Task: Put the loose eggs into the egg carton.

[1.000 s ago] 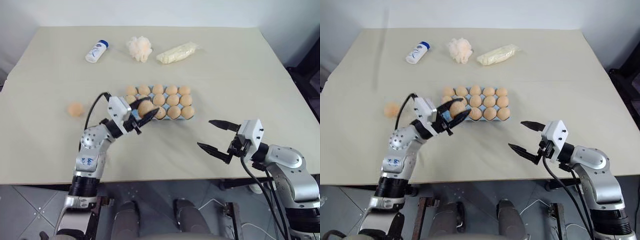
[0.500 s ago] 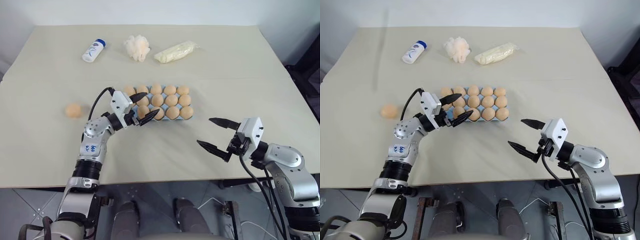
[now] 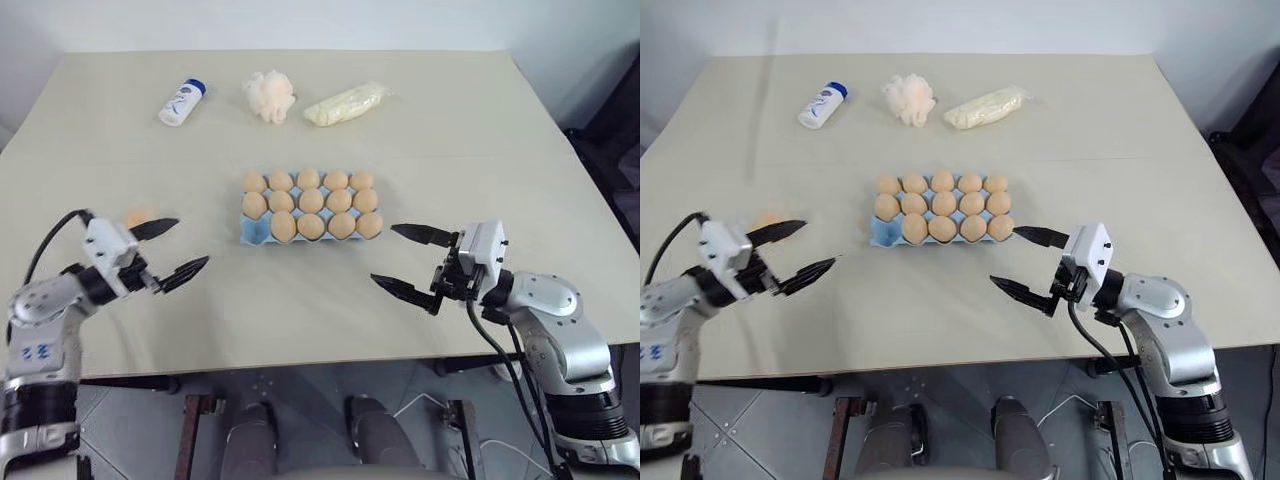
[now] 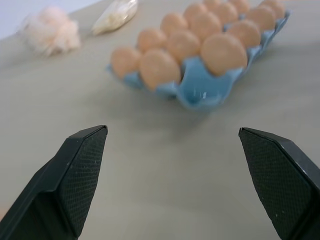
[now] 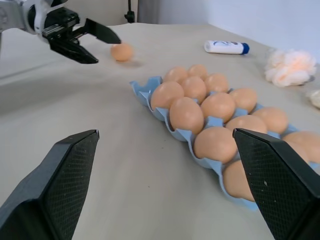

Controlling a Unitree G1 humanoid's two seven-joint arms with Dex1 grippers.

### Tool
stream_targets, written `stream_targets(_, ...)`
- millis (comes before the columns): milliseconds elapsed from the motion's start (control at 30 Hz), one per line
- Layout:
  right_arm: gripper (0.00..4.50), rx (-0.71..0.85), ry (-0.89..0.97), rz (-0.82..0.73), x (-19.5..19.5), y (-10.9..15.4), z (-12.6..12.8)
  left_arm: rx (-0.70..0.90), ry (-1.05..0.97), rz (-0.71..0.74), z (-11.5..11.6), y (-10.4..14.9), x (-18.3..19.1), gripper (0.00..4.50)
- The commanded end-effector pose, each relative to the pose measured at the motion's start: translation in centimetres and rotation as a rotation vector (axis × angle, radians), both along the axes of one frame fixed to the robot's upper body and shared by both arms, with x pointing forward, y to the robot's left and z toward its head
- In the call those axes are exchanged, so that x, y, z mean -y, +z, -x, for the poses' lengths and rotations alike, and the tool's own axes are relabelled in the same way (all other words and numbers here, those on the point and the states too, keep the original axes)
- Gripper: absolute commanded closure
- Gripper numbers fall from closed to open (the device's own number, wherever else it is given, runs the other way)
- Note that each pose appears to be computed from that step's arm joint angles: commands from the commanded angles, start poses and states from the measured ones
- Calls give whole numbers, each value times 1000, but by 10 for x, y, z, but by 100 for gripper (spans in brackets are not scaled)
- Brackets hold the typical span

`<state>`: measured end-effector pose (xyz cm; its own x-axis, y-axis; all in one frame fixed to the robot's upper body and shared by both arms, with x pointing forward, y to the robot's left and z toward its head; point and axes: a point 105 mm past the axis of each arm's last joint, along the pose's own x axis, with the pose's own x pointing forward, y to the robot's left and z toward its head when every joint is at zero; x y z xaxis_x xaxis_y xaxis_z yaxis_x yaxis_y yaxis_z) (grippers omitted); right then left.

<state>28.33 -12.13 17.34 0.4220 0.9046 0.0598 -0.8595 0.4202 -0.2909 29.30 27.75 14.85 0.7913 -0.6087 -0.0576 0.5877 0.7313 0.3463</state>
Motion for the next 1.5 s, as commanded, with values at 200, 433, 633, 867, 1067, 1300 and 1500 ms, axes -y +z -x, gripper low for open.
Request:
stream_targets(200,0,24,112,-28,-19,1,3,2,267,94,48,-10,-44,2)
stream_targets(433,0,18,137,-28,-25,0,5,63,359,178,40,-2,-47,2)
stream_targets(633,0,17,125,-14,-21,-1,4,133,513,246,-1,11,-60,2)
stream_targets(867,0,20,112,-5,-21,-3,3,81,548,264,-62,7,-49,2)
stream_targets(1067,0,32,92,-12,-21,-1,2,9,521,247,-83,-5,-39,2)
stream_targets(1300,0,39,66,-15,-19,-1,2,-4,520,255,-82,-7,-42,158)
stream_targets(1500,0,41,55,-14,-17,0,2,169,90,383,-62,46,28,220)
